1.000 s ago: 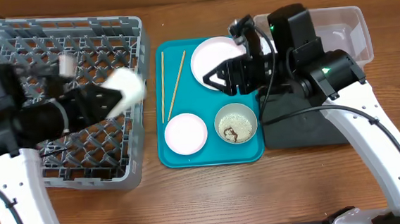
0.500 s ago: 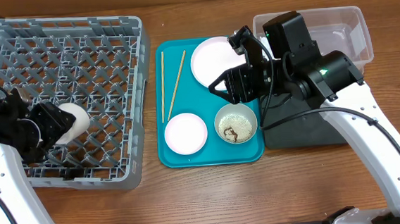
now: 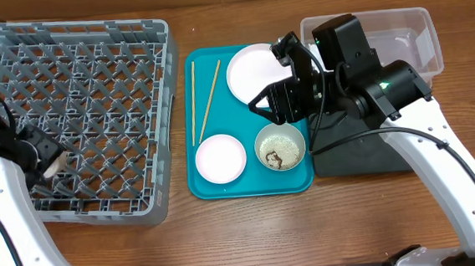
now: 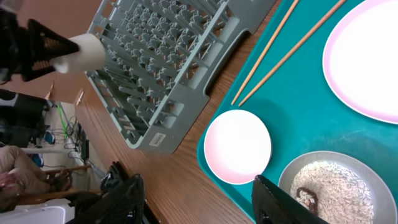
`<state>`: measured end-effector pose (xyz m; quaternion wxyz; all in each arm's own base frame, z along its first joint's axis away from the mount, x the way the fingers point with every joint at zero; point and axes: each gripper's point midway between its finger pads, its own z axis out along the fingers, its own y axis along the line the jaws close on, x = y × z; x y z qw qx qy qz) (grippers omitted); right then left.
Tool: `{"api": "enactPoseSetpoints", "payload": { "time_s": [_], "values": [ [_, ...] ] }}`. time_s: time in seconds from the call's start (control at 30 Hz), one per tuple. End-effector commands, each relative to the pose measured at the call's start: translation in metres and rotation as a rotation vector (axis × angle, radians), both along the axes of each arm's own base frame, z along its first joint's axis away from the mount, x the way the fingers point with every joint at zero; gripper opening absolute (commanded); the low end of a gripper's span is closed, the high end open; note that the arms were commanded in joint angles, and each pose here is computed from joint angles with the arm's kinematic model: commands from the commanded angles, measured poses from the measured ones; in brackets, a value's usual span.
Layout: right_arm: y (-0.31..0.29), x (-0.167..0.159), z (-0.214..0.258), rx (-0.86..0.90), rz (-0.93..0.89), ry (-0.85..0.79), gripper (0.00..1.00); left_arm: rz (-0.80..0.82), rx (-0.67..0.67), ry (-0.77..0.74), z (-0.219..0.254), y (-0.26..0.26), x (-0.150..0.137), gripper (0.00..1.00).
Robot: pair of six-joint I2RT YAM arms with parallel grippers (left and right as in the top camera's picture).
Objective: Sort waste into correct bins and load items into the dishwasher
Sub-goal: 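Lower the white cup into the dish rack with the left gripper and release, then grasp the grey bowl of rice with the right gripper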
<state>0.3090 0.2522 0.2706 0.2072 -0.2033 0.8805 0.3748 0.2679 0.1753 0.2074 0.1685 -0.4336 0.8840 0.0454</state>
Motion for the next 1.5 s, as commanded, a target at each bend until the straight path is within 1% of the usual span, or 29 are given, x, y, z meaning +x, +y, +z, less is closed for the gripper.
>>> {"api": "enactPoseSetpoints", "payload": {
  "time_s": [0.0, 0.1, 0.2, 0.3, 0.33, 0.37, 0.47, 0.57, 0.63, 0.73, 0.8, 0.87, 0.93, 1.03, 1.1, 1.13, 1.2, 1.27, 1.3, 1.37, 1.47],
  "values": [
    [0.001, -0.001, 0.007, 0.001, 0.005, -0.024, 0.57, 0.051, -0.02, 0.077, -0.026, 0.011, 0.003, 0.52],
    [0.0, -0.002, 0.006, -0.002, 0.005, -0.017, 0.57, 0.041, -0.078, 0.104, -0.043, 0.008, 0.01, 0.54],
    [0.0, -0.002, 0.006, -0.004, 0.005, -0.013, 0.57, 0.043, -0.121, 0.13, -0.058, 0.008, 0.013, 0.59],
    [-0.001, -0.003, 0.005, -0.005, 0.005, -0.011, 0.57, 0.047, -0.133, 0.139, -0.064, 0.01, 0.014, 0.77],
    [-0.001, -0.003, 0.005, -0.005, 0.005, -0.011, 0.57, 0.046, -0.139, 0.128, -0.064, 0.01, 0.016, 0.85],
    [0.0, -0.003, 0.005, -0.005, 0.005, -0.011, 0.57, 0.041, -0.154, 0.101, -0.062, 0.009, 0.021, 1.0],
    [0.0, -0.003, 0.005, -0.005, 0.005, -0.011, 0.57, 0.012, -0.21, 0.039, -0.049, 0.0, 0.032, 1.0],
    [-0.001, -0.003, 0.005, -0.006, 0.005, -0.01, 0.57, -0.035, -0.271, -0.032, -0.026, -0.013, 0.044, 1.0],
    [-0.001, -0.003, 0.005, -0.007, 0.005, -0.006, 0.57, -0.154, -0.314, -0.107, -0.004, -0.032, 0.056, 1.0],
    [-0.002, -0.005, 0.003, -0.009, -0.005, 0.012, 0.57, -0.341, -0.337, -0.176, 0.026, -0.069, 0.064, 0.99],
    [-0.006, -0.002, -0.005, -0.042, -0.07, 0.062, 0.6, -0.454, -0.318, -0.177, 0.04, -0.097, 0.06, 0.98],
    [-0.019, 0.002, -0.025, -0.134, -0.191, 0.134, 0.6, -0.567, -0.289, -0.169, 0.05, -0.125, 0.054, 0.98],
    [-0.024, -0.003, -0.045, -0.219, -0.231, 0.189, 0.6, -0.651, -0.249, -0.143, 0.057, -0.151, 0.046, 0.97],
    [-0.012, -0.016, -0.065, -0.268, -0.185, 0.23, 0.59, -0.708, -0.214, -0.125, 0.061, -0.171, 0.039, 0.96],
    [-0.004, -0.025, -0.086, -0.33, -0.167, 0.247, 0.59, -0.748, -0.21, -0.131, 0.065, -0.184, 0.037, 0.96],
    [-0.003, -0.028, -0.103, -0.398, -0.197, 0.261, 0.59, -0.766, -0.209, -0.135, 0.066, -0.189, 0.036, 0.96],
    [-0.005, -0.028, -0.126, -0.496, -0.254, 0.269, 0.56, -0.788, -0.215, -0.144, 0.069, -0.196, 0.034, 0.94],
    [-0.004, -0.021, -0.146, -0.568, -0.302, 0.258, 0.53, -0.864, -0.242, -0.193, 0.078, -0.207, 0.03, 0.87],
    [-0.002, -0.018, -0.152, -0.58, -0.308, 0.252, 0.51, -0.909, -0.251, -0.227, 0.085, -0.213, 0.028, 0.85],
    [0.006, -0.01, -0.168, -0.578, -0.306, 0.259, 0.46, -0.97, -0.238, -0.308, 0.104, -0.222, 0.02, 0.84],
    [0.011, -0.003, -0.187, -0.585, -0.325, 0.282, 0.41, -0.989, -0.155, -0.415, 0.136, -0.222, 0.005, 0.85]
  ]
}}
